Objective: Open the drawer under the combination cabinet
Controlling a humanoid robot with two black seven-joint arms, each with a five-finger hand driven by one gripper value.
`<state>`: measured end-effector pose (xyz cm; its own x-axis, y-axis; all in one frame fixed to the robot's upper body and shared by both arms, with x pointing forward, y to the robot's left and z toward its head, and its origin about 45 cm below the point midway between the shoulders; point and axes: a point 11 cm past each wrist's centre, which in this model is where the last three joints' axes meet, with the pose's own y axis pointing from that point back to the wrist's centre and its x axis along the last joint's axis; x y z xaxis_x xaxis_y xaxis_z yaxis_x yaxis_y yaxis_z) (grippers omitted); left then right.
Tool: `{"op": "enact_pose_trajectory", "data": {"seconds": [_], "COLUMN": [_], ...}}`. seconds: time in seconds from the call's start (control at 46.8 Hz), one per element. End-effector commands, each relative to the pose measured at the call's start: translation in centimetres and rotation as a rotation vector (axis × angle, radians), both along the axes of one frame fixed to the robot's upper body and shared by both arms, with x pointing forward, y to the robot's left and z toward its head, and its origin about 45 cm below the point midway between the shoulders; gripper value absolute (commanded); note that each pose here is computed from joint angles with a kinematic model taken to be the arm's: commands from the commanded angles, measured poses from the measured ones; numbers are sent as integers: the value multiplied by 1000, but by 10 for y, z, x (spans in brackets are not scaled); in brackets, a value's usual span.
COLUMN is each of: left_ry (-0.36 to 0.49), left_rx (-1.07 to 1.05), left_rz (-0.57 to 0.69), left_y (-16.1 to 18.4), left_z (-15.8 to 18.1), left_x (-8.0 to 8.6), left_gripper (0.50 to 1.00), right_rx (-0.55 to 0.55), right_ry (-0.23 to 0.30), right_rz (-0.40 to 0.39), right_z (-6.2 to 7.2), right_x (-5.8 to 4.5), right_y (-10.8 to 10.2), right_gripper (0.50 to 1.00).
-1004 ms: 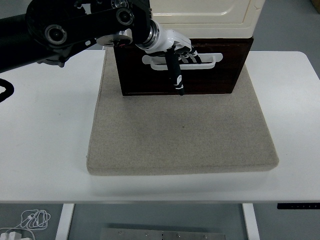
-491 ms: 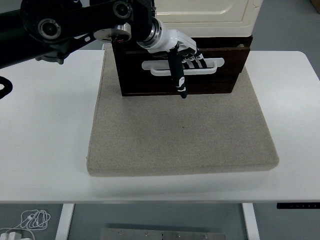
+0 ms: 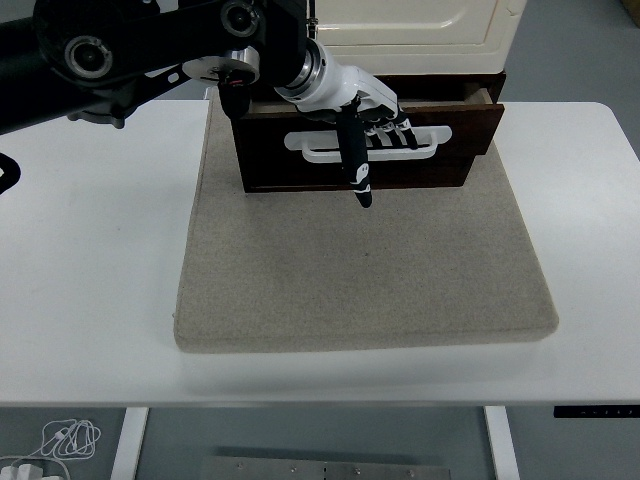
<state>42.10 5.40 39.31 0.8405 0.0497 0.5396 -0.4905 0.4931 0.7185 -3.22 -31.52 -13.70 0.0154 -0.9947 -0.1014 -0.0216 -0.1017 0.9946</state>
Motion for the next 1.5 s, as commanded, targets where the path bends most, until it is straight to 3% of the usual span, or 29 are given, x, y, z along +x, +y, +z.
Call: {"op": "enact_pose_trajectory", "data": {"seconds": [0.0, 1.474], "left_ry": [2, 25], "left_rx": [5, 24], "left_rz": [-8, -170], "left_y": [1, -8], "left_z": [1, 8], "left_x": [0, -38], "left_gripper": [1000, 1000], "right_rx": [0, 0], "right_ry": [0, 1], "right_rz": [0, 0], "right_z": [0, 0], "right_x": [0, -1], "right_y": [0, 0], "right_gripper": [926, 926]}}
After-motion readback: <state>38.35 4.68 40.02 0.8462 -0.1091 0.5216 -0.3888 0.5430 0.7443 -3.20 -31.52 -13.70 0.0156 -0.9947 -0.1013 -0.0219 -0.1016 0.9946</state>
